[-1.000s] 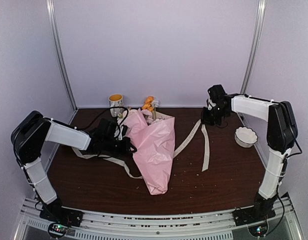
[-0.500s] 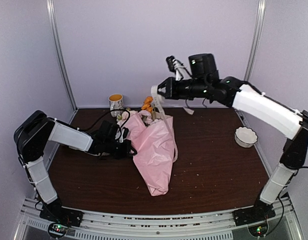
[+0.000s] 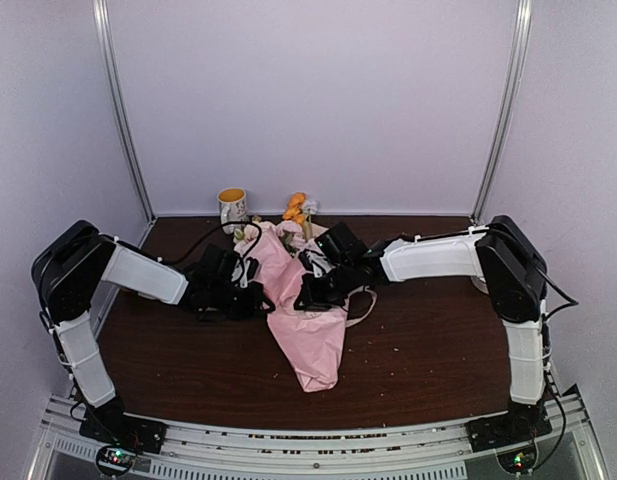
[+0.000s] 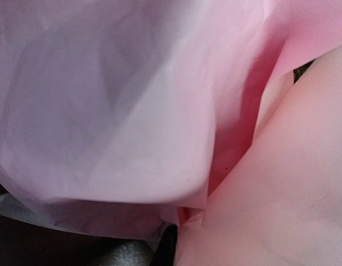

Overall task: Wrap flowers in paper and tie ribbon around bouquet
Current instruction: Pick up the left side of the ribbon.

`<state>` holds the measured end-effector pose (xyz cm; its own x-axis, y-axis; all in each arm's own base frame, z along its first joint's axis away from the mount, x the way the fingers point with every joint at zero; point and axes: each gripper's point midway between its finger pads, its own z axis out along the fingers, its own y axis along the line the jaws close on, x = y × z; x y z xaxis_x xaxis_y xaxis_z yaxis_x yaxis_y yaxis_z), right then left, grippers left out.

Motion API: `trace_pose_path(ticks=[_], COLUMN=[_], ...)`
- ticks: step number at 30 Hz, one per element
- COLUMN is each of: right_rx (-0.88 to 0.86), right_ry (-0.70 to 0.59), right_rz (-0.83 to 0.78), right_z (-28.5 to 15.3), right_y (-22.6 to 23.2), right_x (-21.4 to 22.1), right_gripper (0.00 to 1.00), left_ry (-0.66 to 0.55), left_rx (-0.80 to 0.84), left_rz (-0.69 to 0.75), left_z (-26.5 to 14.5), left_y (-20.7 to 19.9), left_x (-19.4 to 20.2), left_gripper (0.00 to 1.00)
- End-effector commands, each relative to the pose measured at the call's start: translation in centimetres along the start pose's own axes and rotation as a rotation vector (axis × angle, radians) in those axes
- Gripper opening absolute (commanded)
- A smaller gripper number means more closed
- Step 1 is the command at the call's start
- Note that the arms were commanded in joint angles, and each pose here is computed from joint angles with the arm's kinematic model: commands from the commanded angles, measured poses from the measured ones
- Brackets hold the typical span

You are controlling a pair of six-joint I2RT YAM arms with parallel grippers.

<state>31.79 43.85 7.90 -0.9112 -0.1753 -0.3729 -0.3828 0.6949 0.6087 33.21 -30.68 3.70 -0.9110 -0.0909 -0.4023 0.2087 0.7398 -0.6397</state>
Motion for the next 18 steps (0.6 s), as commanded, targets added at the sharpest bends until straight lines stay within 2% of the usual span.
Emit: trace_pose_path(ticks=[1, 3, 6, 12, 15, 18], right_rx=[0.105, 0.148, 0.173, 0.178, 0.172, 0.167], right_ry=[0.065, 0.081, 0.094, 0.101, 0.093, 0.087], right_rz=[0.011, 0.021, 0.033, 0.038, 0.033, 0.026], right_z=[1.9, 2.4, 2.8, 3.1, 3.0, 2.9], right_y=[-2.4, -3.6, -4.6, -4.9, -4.6, -4.3], right_x=[1.0, 1.5, 2.2, 2.5, 2.2, 2.0], right_gripper=[0.00, 0.00, 0.00, 0.00, 0.00, 0.00], left_ry=[0.000, -0.013, -0.058, -0.053, -0.130, -0.177], left_rx=[0.015, 0.004, -0.019, -0.141, -0.235, -0.304], left_rz=[0.043, 0.068, 0.139, 0.242, 0.153, -0.044], left_z=[-0.2, -1.2, -3.8, -8.7, -11.5, -13.4], left_y=[-1.3, -2.1, -3.8, -4.1, -0.2, 6.0], left_x=[-0.7, -1.6, -3.4, -4.7, -5.4, -4.2], left_gripper=[0.11, 0.29, 0.49, 0.77, 0.84, 0.79])
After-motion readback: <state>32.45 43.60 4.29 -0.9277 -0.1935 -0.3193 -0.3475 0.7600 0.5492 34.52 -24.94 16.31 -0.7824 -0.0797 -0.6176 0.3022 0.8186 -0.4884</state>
